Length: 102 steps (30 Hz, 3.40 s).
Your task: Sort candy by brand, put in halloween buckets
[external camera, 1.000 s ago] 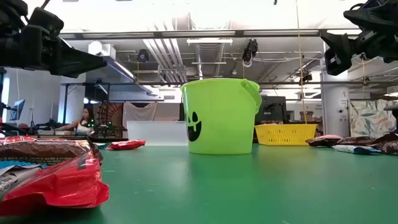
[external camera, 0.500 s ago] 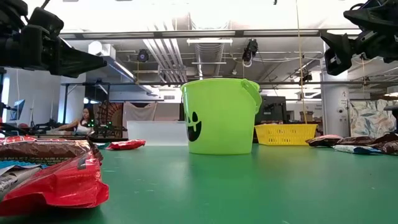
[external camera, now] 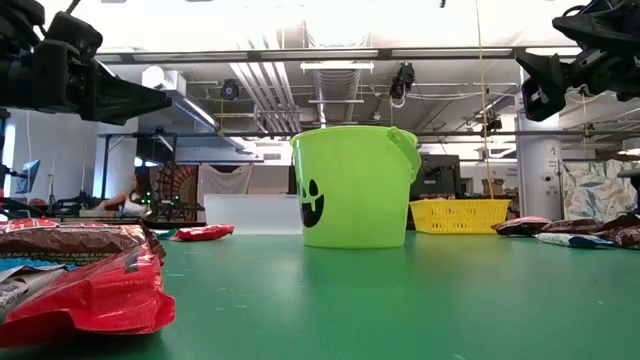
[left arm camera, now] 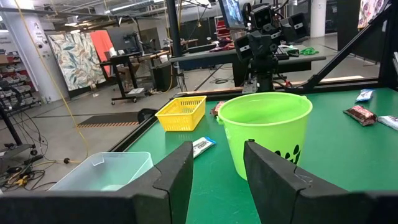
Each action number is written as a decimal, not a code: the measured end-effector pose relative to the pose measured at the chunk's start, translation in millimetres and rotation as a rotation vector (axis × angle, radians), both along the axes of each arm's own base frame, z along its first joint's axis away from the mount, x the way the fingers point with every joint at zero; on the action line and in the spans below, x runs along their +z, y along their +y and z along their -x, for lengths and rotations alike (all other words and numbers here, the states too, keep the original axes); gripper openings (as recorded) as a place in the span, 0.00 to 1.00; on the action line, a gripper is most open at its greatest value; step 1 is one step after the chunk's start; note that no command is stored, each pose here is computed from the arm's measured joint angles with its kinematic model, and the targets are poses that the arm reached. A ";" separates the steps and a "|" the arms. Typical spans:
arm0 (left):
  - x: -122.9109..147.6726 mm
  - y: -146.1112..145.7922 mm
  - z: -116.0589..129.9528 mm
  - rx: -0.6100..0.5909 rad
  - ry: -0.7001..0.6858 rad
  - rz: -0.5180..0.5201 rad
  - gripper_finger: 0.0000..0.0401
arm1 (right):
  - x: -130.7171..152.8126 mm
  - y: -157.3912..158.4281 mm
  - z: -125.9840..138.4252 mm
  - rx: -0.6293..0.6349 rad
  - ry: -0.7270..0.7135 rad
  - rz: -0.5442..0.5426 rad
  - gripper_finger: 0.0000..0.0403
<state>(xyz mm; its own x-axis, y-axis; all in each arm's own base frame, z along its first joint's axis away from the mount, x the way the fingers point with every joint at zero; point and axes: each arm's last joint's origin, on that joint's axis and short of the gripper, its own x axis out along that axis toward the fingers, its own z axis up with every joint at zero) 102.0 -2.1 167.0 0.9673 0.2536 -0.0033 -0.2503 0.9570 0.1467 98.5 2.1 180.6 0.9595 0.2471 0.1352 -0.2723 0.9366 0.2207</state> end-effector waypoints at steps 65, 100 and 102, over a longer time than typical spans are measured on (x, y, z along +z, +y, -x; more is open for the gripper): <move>40.4 1.2 8.7 -0.091 -0.542 0.470 0.32 | 53.3 -8.5 -14.3 -0.290 0.339 -0.298 0.54; 90.6 -0.9 -33.4 0.127 0.033 0.251 0.32 | 16.8 -14.8 -95.6 -0.875 1.597 -0.638 0.54; 93.2 -0.4 -34.6 0.151 0.031 0.242 0.32 | 12.0 -15.1 -99.6 -0.869 1.608 -0.623 0.54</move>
<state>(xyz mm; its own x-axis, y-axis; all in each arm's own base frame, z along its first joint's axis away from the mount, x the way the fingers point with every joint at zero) 136.6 -2.4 260.2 0.9173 0.3826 -0.1104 -0.3913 0.9175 -0.0719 198.1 -13.1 192.6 0.0695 -0.0203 -0.9974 0.9210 0.3854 0.0563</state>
